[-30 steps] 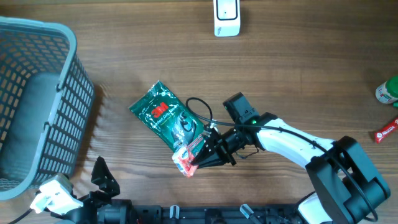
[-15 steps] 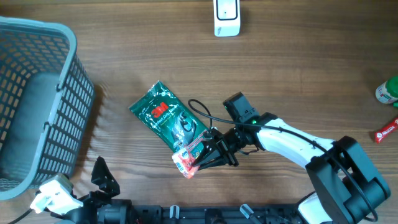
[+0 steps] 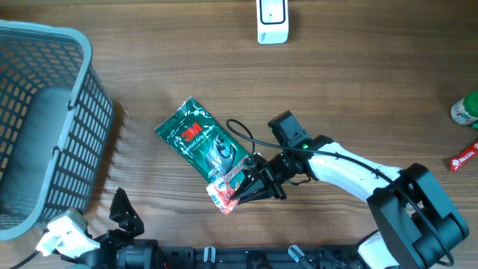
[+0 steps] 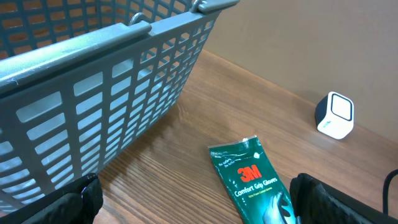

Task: Scan the item barcode
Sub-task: 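Grasp the red-white packet with the right gripper and lift it, then raise the red-white packet up to the white scanner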

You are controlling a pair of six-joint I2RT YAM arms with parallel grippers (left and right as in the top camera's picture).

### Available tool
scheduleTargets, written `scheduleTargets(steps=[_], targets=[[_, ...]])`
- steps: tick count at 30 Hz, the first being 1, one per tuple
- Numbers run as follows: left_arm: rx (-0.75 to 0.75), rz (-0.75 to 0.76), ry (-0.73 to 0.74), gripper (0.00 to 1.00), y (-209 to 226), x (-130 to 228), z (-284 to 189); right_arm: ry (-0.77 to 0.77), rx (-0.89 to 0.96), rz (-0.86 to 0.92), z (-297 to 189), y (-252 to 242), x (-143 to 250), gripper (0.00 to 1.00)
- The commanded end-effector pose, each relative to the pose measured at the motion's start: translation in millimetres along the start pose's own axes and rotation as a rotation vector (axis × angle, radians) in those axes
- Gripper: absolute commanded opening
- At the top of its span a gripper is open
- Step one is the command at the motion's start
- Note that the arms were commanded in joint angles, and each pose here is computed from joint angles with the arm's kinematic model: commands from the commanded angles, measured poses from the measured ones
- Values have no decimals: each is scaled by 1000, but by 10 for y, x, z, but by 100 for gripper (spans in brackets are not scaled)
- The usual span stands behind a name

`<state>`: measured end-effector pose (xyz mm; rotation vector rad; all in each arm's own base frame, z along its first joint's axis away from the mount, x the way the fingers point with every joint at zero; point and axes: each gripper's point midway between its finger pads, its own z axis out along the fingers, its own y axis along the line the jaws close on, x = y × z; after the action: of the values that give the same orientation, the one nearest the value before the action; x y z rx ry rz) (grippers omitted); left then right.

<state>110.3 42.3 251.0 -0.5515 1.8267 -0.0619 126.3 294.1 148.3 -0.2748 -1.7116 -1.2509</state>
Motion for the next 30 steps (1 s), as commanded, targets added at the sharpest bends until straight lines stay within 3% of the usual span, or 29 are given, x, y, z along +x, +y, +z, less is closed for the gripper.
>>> scheduleTargets(steps=[1, 3, 6, 11, 15, 19, 22, 30], targets=[[2, -6, -7, 100, 0, -14, -7, 58, -23, -12, -17, 7, 85, 4], [2, -6, -8, 100, 1, -14, -7, 50, -21, -46, -17, 19, 66, 4], [2, -6, -7, 100, 0, -14, -7, -185, 54, -472, -45, 113, -371, 4], [2, -6, -7, 100, 0, -14, -7, -477, 172, -530, -226, 105, -739, 4], [2, -6, -7, 100, 0, -14, -7, -744, 301, -582, -532, 262, -448, 4], [2, -6, -8, 100, 1, -14, -7, -1045, 285, -751, -898, 630, -6, 5], [2, -6, -7, 100, 0, -14, -7, -1275, 360, -800, -1259, 709, -24, 5], [2, -6, -7, 100, 0, -14, -7, -1380, 474, -692, -1493, 572, -366, 4]])
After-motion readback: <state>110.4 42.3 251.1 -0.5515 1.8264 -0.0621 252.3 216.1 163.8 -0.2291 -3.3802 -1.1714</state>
